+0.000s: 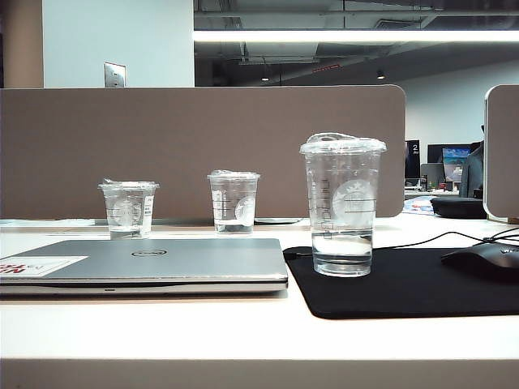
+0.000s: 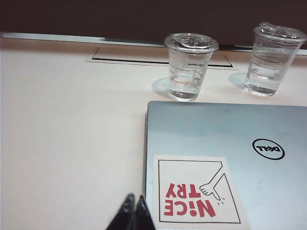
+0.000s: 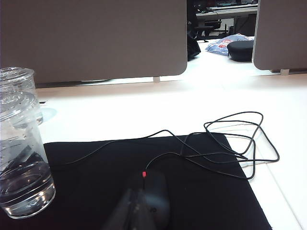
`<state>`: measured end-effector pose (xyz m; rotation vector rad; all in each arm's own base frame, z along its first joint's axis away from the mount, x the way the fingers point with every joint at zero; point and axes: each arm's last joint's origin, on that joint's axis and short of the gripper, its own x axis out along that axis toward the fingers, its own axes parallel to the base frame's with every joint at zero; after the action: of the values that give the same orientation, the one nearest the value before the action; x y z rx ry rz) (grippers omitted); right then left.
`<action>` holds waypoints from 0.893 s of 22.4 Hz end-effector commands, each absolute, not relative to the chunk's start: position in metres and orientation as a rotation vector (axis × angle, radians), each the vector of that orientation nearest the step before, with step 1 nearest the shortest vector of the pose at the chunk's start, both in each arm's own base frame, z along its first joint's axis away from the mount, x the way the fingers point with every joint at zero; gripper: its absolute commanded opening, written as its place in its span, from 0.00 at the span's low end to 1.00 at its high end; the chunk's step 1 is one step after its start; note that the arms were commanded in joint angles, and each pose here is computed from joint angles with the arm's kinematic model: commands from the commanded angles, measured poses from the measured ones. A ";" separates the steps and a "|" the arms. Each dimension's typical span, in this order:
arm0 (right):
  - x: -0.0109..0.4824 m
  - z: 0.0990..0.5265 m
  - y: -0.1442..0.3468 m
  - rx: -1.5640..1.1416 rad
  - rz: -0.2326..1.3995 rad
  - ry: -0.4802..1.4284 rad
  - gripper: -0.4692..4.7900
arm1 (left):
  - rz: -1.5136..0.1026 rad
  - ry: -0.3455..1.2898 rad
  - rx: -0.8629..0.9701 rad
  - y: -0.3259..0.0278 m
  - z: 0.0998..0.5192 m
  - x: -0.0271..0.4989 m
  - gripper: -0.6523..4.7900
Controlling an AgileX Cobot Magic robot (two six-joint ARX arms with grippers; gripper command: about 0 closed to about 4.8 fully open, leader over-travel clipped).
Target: Pick up the coffee cup on the right and place it on the right side of the laptop.
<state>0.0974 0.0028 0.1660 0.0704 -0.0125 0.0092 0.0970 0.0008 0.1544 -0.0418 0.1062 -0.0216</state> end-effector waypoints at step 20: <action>0.098 0.167 0.003 -0.004 0.014 -0.030 0.08 | -0.025 0.091 -0.038 0.001 0.157 0.097 0.11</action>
<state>0.0974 0.0029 0.1660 0.0010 -0.0128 0.0134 0.0970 0.0008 0.1544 -0.0418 0.1062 -0.0216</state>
